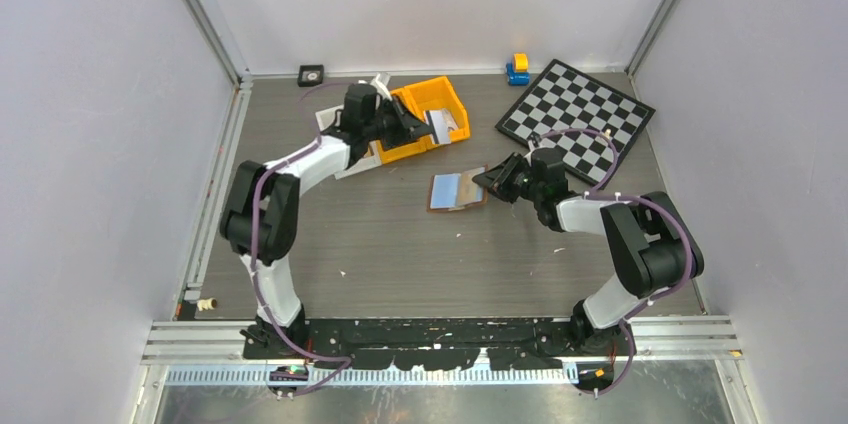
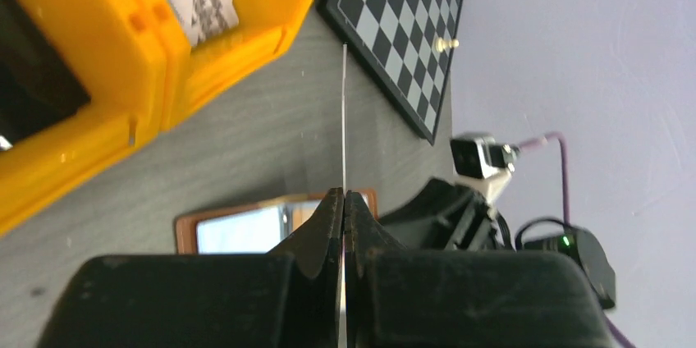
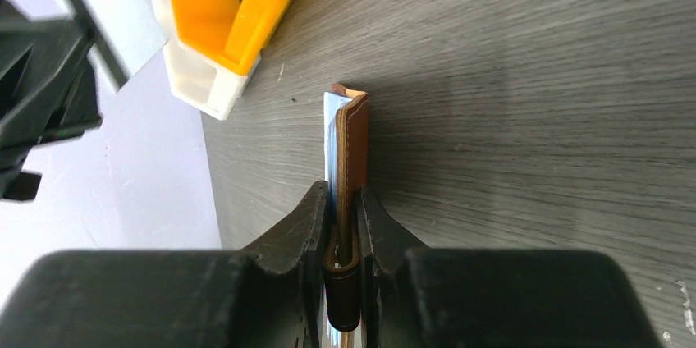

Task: Take the credit cards out of the card holder
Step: Place the credit card in the storage box.

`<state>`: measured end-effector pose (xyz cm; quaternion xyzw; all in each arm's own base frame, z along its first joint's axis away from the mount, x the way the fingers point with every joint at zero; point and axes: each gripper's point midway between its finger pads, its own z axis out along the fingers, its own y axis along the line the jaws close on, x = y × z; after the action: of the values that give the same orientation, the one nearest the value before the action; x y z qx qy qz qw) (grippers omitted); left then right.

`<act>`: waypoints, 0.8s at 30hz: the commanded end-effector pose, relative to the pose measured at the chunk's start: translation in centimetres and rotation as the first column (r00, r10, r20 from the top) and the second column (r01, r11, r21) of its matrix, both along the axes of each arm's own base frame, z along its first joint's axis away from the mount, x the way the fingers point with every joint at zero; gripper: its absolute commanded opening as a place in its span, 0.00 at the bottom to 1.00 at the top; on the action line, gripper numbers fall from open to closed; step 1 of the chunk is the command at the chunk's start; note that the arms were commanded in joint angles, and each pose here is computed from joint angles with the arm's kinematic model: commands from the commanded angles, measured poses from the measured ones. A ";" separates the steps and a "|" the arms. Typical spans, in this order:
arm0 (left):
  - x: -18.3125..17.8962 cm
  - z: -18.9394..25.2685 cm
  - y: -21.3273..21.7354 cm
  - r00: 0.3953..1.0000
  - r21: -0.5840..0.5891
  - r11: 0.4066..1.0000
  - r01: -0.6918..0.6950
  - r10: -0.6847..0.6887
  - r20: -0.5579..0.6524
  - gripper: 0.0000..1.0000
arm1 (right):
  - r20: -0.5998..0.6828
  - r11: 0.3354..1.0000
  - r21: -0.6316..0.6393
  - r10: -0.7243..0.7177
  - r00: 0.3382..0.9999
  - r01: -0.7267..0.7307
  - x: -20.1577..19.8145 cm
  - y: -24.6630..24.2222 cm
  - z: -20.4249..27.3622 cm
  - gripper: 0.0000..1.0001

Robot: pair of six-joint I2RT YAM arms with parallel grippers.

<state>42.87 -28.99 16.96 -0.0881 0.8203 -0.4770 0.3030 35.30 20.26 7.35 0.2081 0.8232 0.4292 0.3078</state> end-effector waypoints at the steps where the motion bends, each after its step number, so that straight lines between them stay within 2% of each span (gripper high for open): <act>1: 3.3 -0.9 -1.4 0.999 0.063 0.997 -0.032 0.034 -0.020 0.00 | 0.124 1.000 0.022 -0.019 0.992 0.016 1.3 0.0 3.7 0.01; 10: 8.7 -2.1 -4.1 0.998 0.068 0.996 -0.054 0.055 -0.015 0.00 | 0.133 0.994 0.113 -0.018 0.991 0.003 0.9 0.9 4.5 0.00; 15: 11.1 -3.3 -3.7 0.996 0.139 0.986 -0.088 0.090 -0.012 0.00 | 0.135 0.992 0.126 -0.031 0.990 0.013 0.7 0.8 4.6 0.00; 24: 14.0 -3.5 -1.9 0.989 0.126 0.981 -0.145 0.146 -0.004 0.00 | 0.142 0.990 0.137 -0.039 0.989 0.019 0.6 0.8 5.0 0.00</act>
<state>55.28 -32.48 12.65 -0.1249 0.8462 -0.4108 0.3156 35.35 20.59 9.26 0.2257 0.7930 0.4643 0.3235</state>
